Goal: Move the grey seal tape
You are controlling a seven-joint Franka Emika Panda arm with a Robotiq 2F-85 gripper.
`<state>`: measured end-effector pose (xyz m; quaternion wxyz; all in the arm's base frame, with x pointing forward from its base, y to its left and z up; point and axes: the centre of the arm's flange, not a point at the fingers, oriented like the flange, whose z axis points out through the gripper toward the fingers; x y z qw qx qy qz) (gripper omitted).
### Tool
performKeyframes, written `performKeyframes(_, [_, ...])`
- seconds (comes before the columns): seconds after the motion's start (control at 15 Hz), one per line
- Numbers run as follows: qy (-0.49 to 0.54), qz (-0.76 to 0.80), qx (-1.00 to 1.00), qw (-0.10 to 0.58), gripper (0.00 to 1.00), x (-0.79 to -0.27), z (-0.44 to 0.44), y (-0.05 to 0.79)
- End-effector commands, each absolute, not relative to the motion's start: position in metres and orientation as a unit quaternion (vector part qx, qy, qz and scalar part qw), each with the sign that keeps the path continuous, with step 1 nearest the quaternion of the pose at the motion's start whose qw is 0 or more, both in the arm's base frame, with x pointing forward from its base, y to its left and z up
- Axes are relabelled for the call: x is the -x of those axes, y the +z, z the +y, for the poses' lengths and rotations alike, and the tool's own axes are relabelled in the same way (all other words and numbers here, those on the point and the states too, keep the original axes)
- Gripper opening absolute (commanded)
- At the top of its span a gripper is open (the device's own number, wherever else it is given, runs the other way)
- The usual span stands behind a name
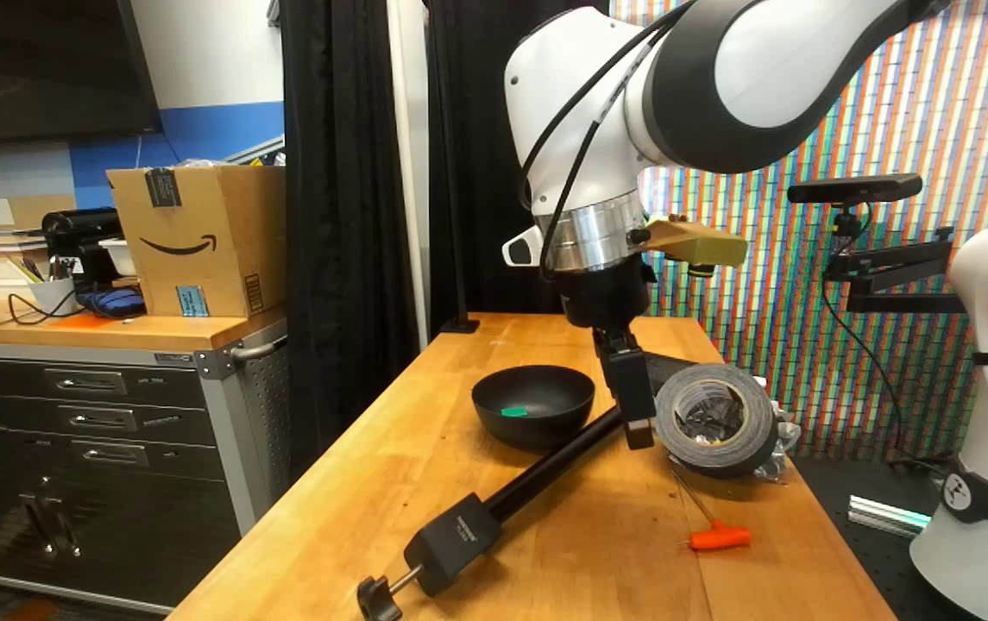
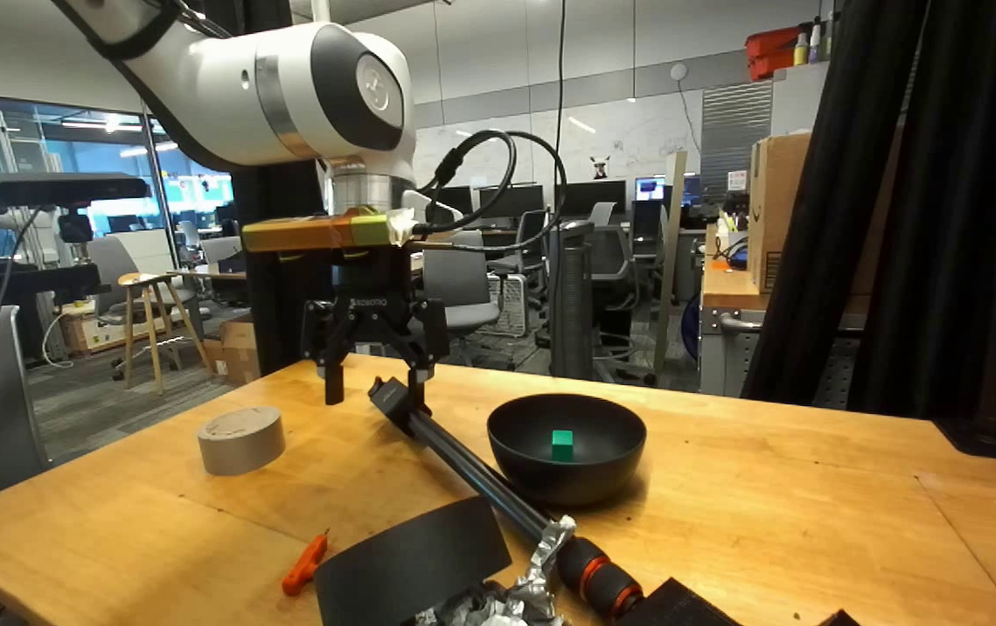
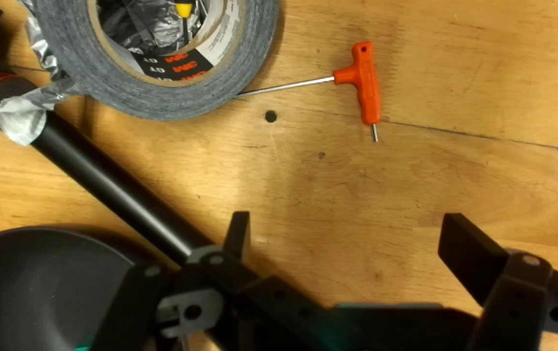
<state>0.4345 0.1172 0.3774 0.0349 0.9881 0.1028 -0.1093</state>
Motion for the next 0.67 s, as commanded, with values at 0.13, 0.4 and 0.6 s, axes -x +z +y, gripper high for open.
performKeyframes(0.13, [-0.115,0.122,-0.983,0.074,1.00,-0.479,0.146,0.383])
performKeyframes(0.4, [-0.110,0.164,-0.975,0.102,1.00,-0.511,0.193,0.387])
performKeyframes(0.6, [-0.106,0.185,-0.970,0.113,1.00,-0.527,0.236,0.387])
